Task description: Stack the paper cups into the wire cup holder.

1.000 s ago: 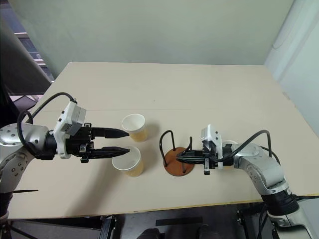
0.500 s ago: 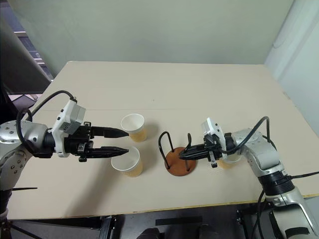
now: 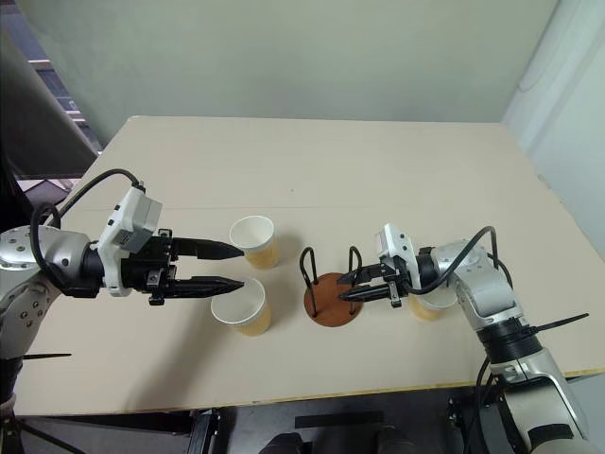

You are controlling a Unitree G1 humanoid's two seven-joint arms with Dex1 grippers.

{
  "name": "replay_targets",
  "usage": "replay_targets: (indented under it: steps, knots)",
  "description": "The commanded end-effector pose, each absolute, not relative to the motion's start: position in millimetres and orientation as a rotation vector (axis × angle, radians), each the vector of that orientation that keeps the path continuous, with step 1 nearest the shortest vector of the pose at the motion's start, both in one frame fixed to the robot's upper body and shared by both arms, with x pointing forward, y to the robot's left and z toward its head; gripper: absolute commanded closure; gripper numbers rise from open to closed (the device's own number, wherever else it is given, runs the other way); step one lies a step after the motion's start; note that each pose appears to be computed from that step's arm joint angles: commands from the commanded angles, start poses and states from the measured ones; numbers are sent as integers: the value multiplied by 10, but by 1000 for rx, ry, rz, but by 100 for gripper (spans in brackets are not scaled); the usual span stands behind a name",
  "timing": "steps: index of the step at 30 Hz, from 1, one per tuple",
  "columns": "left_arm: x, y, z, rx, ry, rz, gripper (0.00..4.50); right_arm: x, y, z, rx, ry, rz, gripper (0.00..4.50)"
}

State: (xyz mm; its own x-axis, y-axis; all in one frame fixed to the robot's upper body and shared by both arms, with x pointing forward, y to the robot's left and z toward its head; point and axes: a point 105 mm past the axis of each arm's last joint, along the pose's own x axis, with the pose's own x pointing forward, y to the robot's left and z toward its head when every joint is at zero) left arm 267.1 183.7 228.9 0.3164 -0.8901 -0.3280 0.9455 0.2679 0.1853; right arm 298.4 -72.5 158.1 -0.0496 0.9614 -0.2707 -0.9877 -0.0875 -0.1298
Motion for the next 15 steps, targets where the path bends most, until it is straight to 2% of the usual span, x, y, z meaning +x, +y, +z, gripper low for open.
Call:
replay_targets:
  steps: [1,4,10,15]
  knots:
    - [2669,1809,2358,407,143,-1264,168,2982,-742,1676,-395,64,1632,189]
    - [2680,1801,2367,410,141,-1274,168,2979,-839,1759,-470,58,1628,89]
    - [2679,1789,2379,402,136,-1299,168,2741,-1027,2013,-660,46,1706,89]
    - [2703,1744,2350,394,128,-1321,168,2761,-1166,2227,-831,35,1604,89]
